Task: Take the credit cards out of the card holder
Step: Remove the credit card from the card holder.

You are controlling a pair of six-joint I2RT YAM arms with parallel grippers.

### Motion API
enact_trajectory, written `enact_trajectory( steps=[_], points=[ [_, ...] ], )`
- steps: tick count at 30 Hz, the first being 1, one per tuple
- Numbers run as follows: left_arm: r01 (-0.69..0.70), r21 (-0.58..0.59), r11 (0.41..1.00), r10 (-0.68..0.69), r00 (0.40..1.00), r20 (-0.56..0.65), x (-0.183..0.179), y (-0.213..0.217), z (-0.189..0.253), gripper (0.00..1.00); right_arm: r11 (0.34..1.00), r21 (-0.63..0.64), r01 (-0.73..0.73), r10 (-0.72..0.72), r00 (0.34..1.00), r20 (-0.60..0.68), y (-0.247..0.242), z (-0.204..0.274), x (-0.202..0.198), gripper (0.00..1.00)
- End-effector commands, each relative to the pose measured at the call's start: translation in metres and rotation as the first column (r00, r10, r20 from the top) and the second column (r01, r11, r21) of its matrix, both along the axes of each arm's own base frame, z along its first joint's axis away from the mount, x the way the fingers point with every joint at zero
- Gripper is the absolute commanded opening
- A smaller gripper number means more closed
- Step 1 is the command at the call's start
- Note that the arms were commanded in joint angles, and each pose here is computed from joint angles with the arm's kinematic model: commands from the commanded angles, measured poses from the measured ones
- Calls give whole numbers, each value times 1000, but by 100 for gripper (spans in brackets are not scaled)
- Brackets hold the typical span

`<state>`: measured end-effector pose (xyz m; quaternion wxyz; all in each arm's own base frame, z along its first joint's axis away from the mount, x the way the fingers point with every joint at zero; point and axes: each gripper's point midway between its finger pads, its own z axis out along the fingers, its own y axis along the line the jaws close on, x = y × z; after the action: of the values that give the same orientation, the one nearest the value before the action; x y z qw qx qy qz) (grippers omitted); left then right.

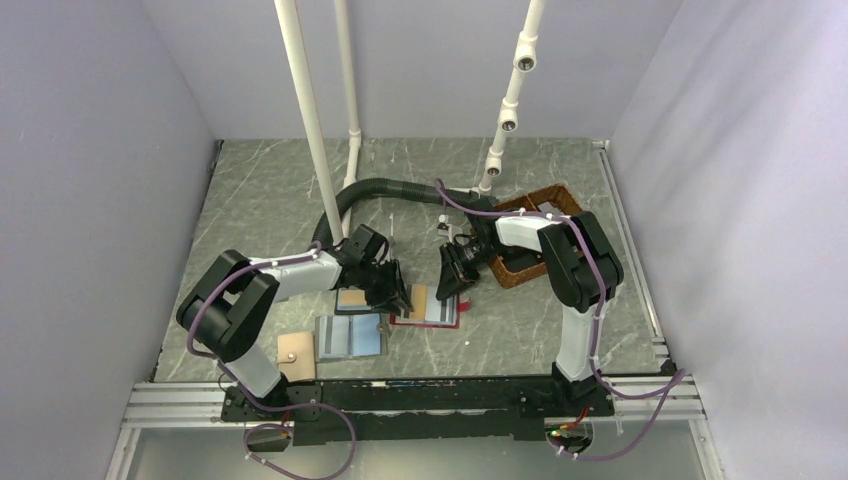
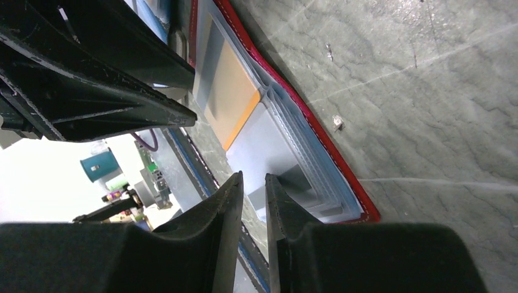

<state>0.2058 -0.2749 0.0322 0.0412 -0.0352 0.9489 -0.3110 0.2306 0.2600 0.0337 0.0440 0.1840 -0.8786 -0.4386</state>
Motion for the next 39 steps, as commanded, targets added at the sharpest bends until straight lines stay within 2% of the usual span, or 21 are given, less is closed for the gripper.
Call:
enact_trajectory(
  steps=[1,17,24,32,39],
  points=[
    [17,-195,981,-1,997,83,14,-30,38,41,1000,-16,-23,25,995,97,-2,3,11,24],
    [33,-322,946,9,992,129,24,-48,60,41,996,69,-49,39,990,132,5,26,9,27],
    [64,-387,920,-9,990,142,25,-59,69,41,993,118,6,-19,994,110,-1,40,20,31],
    [89,-416,905,-43,992,119,21,-69,66,42,984,169,49,-67,993,99,-3,57,27,44],
    [123,-443,888,-81,990,113,16,-80,65,42,987,133,87,-100,990,95,-6,52,37,47]
  ],
)
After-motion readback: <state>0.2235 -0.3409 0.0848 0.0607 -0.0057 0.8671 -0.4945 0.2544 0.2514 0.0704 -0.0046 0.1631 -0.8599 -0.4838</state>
